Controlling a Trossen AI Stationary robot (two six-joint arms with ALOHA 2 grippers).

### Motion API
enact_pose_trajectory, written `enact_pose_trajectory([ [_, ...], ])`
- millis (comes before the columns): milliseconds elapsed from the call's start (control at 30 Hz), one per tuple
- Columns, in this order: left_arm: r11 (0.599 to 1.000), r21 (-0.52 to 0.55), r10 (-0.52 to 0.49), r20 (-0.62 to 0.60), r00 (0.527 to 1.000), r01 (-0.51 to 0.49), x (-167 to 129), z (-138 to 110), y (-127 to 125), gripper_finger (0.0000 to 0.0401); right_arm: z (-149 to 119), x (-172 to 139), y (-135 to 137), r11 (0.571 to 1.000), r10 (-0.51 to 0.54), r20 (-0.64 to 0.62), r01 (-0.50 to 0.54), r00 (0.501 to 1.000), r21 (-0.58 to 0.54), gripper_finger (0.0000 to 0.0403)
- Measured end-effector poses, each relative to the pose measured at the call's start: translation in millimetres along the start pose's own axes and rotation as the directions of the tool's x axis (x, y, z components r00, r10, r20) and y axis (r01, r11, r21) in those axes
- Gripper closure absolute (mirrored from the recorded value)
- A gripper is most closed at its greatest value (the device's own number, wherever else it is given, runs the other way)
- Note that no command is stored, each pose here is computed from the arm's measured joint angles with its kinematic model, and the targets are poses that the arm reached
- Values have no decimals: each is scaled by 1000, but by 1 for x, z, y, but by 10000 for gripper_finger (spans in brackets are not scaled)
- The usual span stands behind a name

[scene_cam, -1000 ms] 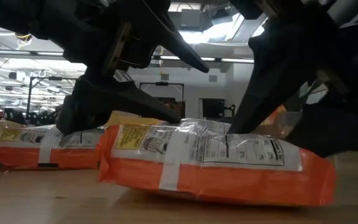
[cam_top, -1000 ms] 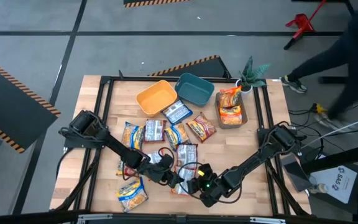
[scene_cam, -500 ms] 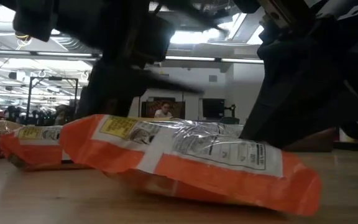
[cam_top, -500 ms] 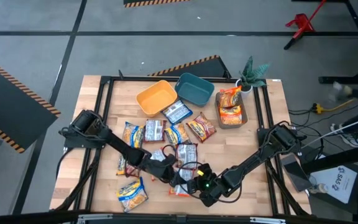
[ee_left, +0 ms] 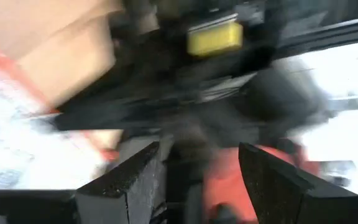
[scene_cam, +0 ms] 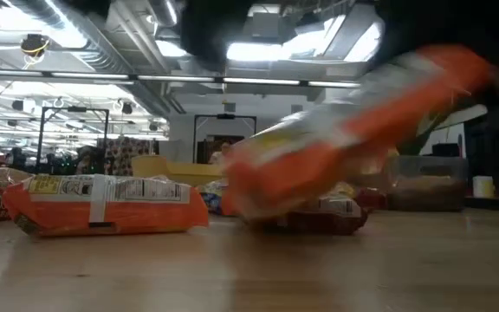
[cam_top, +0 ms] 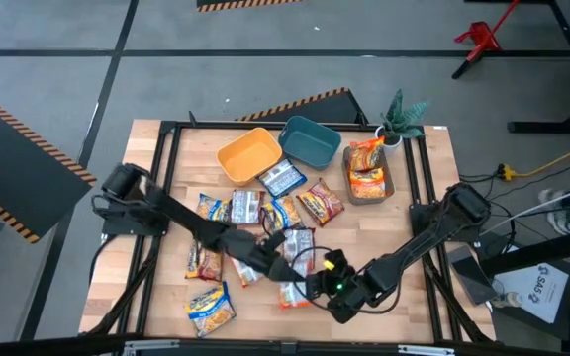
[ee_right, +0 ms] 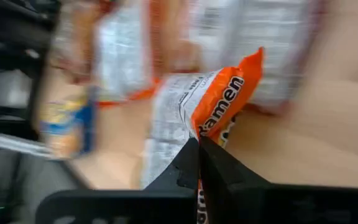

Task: Sort Maruchan noodles
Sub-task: Put the bottom orange noodle pack into the black bin

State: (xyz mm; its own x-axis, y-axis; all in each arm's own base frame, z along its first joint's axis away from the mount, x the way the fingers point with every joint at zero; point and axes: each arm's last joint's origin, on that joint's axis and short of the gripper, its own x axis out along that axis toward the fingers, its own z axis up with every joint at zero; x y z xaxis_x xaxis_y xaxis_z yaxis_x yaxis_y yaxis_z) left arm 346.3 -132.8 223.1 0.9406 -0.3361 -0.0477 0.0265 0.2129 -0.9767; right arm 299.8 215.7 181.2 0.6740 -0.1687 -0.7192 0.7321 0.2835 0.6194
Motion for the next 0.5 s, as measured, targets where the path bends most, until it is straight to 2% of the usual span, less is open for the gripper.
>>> enact_pose_trajectory([
  [67,993,35,-115,39,993,113,-10,15,-29,190,7,-6,-6,998,-51,26,52,998,-34,401],
  [100,989,62,-140,55,989,137,-15,21,-38,190,12,-10,-5,997,-64,35,65,997,-37,401],
  [200,982,143,-136,96,986,122,-28,37,-49,190,33,-26,-4,993,-104,74,107,992,-41,401],
  [333,953,252,-213,154,965,170,-52,62,-78,190,55,-34,-8,980,-183,113,190,977,-56,402],
  [500,940,321,-169,149,974,115,-70,77,-85,190,82,-50,-11,958,-251,136,266,959,-109,402],
])
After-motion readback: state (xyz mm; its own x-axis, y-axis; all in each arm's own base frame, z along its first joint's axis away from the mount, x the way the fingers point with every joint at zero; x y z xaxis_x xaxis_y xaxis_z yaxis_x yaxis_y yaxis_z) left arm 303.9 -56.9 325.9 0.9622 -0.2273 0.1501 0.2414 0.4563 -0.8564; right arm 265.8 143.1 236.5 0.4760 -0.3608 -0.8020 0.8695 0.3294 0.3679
